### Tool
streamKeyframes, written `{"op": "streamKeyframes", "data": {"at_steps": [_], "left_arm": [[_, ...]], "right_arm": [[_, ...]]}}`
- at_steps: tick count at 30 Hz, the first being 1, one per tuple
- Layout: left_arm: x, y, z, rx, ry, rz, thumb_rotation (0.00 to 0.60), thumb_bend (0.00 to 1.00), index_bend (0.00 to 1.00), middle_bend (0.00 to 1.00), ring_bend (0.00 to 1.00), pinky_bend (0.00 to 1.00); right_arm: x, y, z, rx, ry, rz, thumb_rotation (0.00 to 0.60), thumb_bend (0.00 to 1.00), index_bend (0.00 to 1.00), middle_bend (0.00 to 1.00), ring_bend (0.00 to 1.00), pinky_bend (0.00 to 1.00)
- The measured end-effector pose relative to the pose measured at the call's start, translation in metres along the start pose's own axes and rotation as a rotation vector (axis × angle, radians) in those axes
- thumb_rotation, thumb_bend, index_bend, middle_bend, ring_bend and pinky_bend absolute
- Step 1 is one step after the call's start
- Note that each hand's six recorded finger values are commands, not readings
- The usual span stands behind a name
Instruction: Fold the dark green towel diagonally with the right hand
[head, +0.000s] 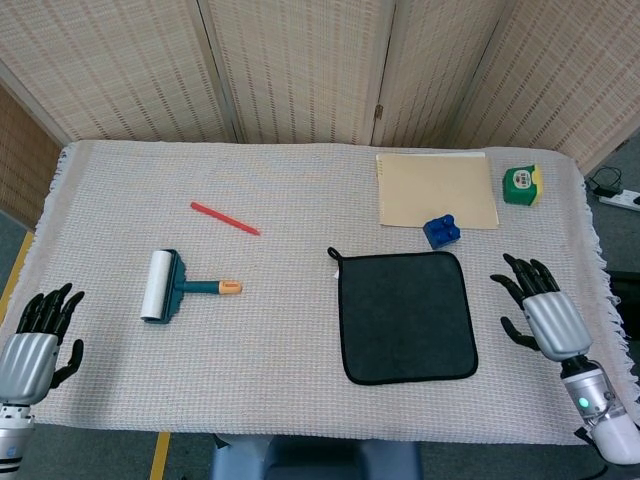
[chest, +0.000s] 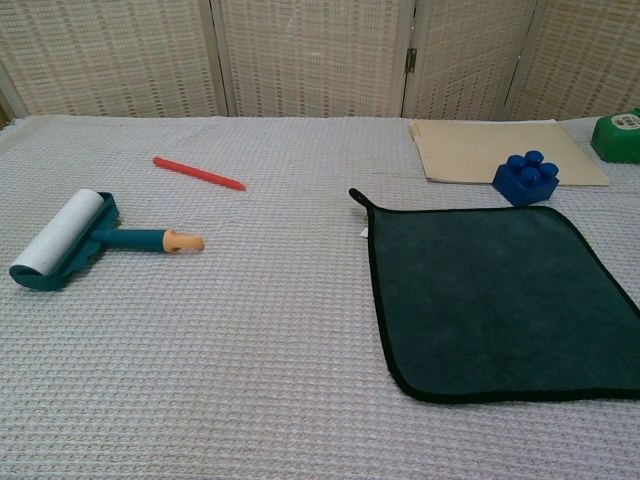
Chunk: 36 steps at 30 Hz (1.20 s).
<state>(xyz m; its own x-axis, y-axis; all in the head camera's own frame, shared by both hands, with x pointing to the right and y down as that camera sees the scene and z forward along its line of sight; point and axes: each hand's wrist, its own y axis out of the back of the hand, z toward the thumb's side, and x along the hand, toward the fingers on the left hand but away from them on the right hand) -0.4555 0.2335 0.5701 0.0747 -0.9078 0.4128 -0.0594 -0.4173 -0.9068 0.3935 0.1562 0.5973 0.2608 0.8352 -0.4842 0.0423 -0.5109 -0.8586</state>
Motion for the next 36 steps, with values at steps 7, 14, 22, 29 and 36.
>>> {"op": "streamKeyframes", "data": {"at_steps": [7,14,22,29,36], "left_arm": [[0.004,-0.003,-0.007,-0.009,0.025,-0.016,0.600,0.64,0.05,0.03,0.00,0.00],[0.005,0.004,-0.015,-0.030,0.044,0.004,0.600,0.64,0.05,0.03,0.00,0.00],[0.007,0.011,-0.027,-0.049,0.076,0.017,0.600,0.64,0.05,0.03,0.00,0.00],[0.006,0.016,-0.033,-0.059,0.087,0.030,0.600,0.64,0.05,0.03,0.00,0.00],[0.006,0.017,-0.034,-0.061,0.091,0.030,0.600,0.64,0.04,0.03,0.00,0.00]], "right_arm": [[-0.066,-0.003,0.018,0.014,0.038,0.118,0.600,0.45,0.34,0.00,0.00,0.00],[-0.149,-0.017,0.051,0.052,0.072,0.172,0.600,0.45,0.39,0.00,0.00,0.00],[-0.210,-0.061,0.091,0.051,0.086,0.242,0.600,0.45,0.39,0.00,0.00,0.00],[-0.243,-0.087,0.138,0.033,0.130,0.292,0.600,0.45,0.39,0.00,0.00,0.00],[-0.254,-0.096,0.162,-0.012,0.158,0.317,0.600,0.45,0.40,0.00,0.00,0.00]]}}
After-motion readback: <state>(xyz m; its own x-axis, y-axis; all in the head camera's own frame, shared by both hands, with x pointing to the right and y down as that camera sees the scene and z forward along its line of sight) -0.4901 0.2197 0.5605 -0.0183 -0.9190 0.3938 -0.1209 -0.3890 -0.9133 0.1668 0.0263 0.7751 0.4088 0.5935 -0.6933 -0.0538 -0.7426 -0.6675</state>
